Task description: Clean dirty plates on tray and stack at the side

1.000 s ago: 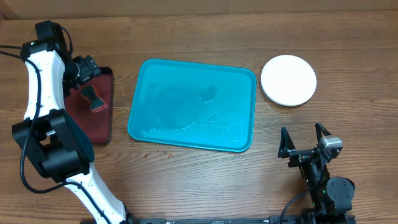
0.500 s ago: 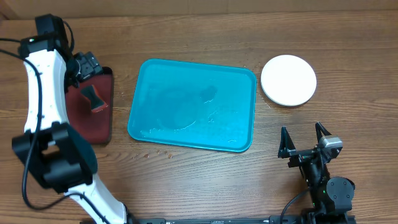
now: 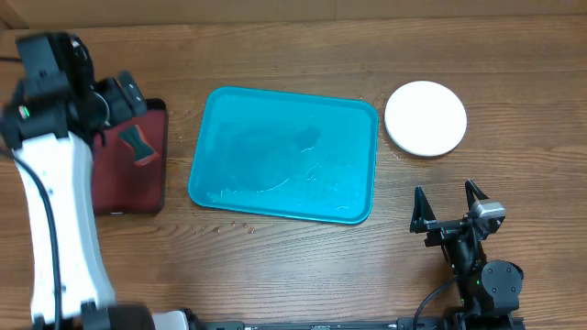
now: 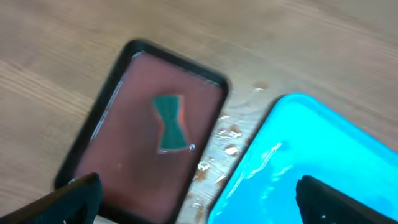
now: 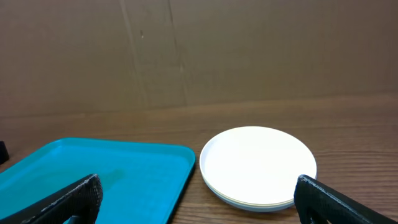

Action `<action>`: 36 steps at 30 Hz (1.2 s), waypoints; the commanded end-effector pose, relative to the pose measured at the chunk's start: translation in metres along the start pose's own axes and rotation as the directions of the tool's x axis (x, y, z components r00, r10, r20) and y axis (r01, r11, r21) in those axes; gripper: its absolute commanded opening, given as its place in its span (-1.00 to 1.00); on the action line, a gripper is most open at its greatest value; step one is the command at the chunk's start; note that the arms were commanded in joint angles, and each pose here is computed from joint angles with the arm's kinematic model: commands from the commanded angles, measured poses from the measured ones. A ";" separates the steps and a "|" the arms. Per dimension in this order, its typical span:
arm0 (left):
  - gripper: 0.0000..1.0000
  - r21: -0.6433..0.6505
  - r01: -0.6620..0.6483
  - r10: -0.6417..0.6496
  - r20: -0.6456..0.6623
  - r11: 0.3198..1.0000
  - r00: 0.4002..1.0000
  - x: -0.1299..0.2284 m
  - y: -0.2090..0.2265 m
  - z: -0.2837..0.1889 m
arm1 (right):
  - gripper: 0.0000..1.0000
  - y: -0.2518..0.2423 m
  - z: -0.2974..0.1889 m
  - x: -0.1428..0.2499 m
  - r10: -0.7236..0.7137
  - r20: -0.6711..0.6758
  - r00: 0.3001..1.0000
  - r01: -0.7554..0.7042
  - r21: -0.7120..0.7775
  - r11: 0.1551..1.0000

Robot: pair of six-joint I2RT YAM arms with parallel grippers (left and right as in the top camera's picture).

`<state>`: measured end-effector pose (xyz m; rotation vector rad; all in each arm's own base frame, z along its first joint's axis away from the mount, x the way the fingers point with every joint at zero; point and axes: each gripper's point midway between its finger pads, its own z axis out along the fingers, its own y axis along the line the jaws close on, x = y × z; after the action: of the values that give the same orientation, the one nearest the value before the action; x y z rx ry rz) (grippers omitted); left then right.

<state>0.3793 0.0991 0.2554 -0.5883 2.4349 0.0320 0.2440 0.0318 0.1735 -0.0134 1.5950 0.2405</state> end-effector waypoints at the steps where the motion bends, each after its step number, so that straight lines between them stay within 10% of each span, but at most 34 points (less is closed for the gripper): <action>1: 0.99 0.092 -0.061 0.057 0.039 0.994 0.998 0.030 -0.016 -0.012 | 1.00 -0.003 0.000 0.002 -0.003 0.004 1.000 0.003 0.013 1.000; 22: 0.99 0.376 -0.269 0.119 0.378 0.887 0.918 0.132 -0.045 -0.001 | 1.00 -0.003 0.000 0.002 -0.003 0.004 1.000 0.003 0.013 1.000; 36: 1.00 0.341 -0.382 0.052 0.685 0.859 0.726 0.165 -0.035 -0.011 | 1.00 -0.003 0.000 0.002 -0.003 0.004 1.000 0.003 0.013 1.000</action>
<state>0.2770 0.0037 0.1769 -0.0590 1.7319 -0.2113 0.2440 0.0317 0.1735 -0.0125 1.5950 0.2402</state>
